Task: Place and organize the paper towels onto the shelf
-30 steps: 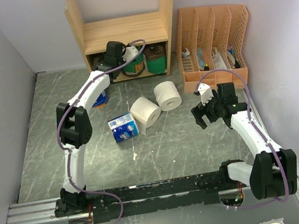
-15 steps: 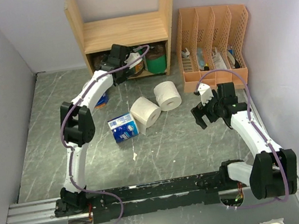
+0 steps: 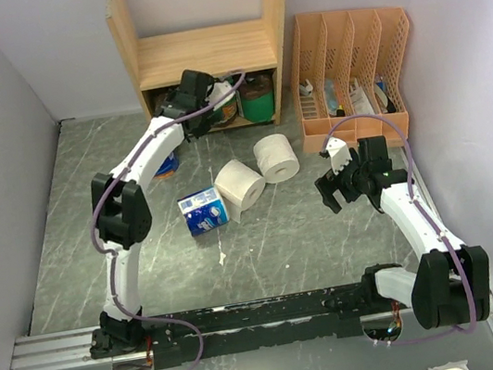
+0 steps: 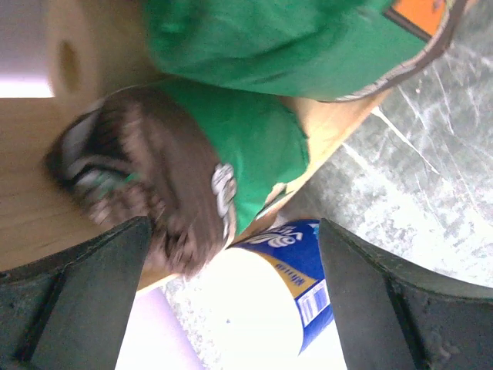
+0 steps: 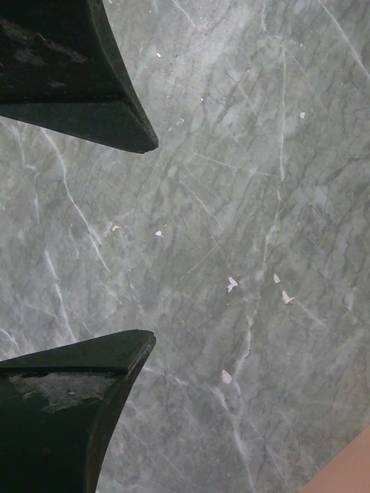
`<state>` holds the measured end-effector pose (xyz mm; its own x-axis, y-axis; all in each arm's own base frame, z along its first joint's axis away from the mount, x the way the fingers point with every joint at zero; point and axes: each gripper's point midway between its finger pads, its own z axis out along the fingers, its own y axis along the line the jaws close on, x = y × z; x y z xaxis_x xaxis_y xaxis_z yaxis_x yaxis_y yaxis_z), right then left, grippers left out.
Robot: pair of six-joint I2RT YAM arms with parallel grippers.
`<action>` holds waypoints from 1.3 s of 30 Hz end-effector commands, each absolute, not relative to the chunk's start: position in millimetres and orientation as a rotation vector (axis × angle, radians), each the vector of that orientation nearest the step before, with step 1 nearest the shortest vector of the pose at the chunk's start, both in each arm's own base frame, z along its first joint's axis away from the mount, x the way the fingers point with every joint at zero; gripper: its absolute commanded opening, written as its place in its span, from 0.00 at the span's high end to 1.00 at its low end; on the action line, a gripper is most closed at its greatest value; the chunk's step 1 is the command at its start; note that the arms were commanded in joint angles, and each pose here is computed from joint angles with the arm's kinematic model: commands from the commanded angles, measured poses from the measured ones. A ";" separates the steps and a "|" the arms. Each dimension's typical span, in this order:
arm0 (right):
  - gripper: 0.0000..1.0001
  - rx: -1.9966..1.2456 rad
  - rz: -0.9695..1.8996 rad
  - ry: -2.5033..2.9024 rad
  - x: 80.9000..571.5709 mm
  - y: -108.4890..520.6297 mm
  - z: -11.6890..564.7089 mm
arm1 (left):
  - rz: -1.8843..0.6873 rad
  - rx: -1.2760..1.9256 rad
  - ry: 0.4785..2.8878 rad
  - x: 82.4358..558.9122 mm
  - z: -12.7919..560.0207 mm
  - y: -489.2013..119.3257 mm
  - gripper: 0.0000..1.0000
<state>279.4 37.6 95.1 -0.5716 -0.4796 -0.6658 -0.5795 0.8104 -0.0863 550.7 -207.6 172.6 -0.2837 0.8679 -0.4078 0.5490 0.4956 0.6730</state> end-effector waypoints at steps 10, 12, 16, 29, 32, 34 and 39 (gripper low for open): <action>0.00 -0.769 0.171 2.283 277.9 33.9 95.1 | 0.504 0.921 1.742 520.8 308.0 -217.8 0.00; 0.00 -0.770 0.174 2.281 277.9 34.5 95.6 | 0.481 0.938 1.752 513.1 305.6 -220.2 0.00; 0.00 -0.770 0.168 2.282 277.8 33.6 94.9 | 0.378 0.934 1.759 481.4 313.0 -227.5 0.00; 0.00 -0.679 0.247 2.165 296.9 50.0 148.5 | -0.023 0.895 1.809 350.5 332.6 -170.4 0.00; 0.00 -0.517 0.256 2.115 313.4 50.4 173.3 | -0.004 0.846 1.811 330.9 317.9 -134.1 0.00; 0.00 -0.555 0.272 2.087 319.1 54.6 181.3 | 0.011 0.773 1.822 323.4 312.5 -109.3 0.00; 0.00 -0.809 0.216 2.065 327.7 53.2 180.8 | -0.020 0.598 1.905 300.8 284.7 -63.8 0.00</action>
<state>319.7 54.0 177.0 -0.4518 -0.3776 -0.8083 -0.5485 0.8321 -0.0821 317.6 -75.9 291.4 -0.2630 0.5020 -0.8239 0.4266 0.8265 0.3673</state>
